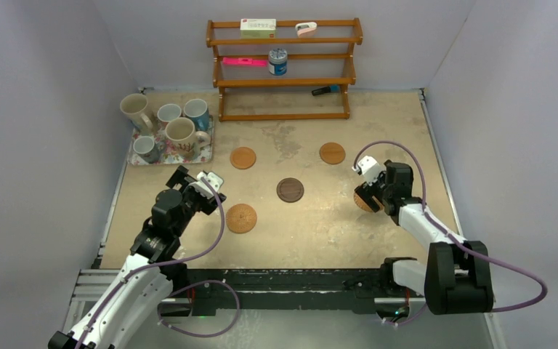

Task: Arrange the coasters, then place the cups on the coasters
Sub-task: Move the coaster to the center of the board.

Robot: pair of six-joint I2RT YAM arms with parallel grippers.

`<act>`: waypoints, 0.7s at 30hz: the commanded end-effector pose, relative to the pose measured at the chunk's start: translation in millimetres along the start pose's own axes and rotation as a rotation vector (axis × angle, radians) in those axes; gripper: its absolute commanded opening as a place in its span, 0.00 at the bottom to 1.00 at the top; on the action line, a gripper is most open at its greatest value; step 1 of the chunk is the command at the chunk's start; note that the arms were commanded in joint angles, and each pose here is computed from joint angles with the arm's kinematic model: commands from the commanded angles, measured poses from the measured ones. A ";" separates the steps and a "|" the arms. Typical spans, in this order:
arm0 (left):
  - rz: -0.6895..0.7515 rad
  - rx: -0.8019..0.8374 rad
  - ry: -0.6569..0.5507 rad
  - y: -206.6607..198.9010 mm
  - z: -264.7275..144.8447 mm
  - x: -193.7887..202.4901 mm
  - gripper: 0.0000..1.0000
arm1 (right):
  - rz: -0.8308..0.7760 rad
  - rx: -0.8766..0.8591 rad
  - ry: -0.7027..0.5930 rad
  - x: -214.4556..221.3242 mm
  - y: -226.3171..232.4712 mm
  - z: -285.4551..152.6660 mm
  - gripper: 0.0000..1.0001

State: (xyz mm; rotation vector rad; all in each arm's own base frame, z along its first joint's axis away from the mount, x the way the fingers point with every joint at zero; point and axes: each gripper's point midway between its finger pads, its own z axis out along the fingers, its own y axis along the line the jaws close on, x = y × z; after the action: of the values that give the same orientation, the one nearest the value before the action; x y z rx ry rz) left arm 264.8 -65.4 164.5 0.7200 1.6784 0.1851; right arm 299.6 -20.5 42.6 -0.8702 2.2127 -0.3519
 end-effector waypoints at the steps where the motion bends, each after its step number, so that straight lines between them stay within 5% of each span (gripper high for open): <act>1: -0.015 -0.015 -0.019 2.6 1.6 -3.0 1.00 | -0.075 -0.174 -0.020 10.4 38.7 -8.6 0.99; 21: -0.014 -0.017 -0.009 2.3 2.5 -0.3 1.00 | -0.250 -0.434 -0.159 -25.9 117.6 -29.9 0.99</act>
State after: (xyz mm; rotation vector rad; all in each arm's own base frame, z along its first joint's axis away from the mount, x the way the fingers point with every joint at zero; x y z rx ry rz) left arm 265.2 -65.5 162.7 0.7231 1.6849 0.1855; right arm 261.2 64.1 38.5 -1.3061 2.0080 -0.0857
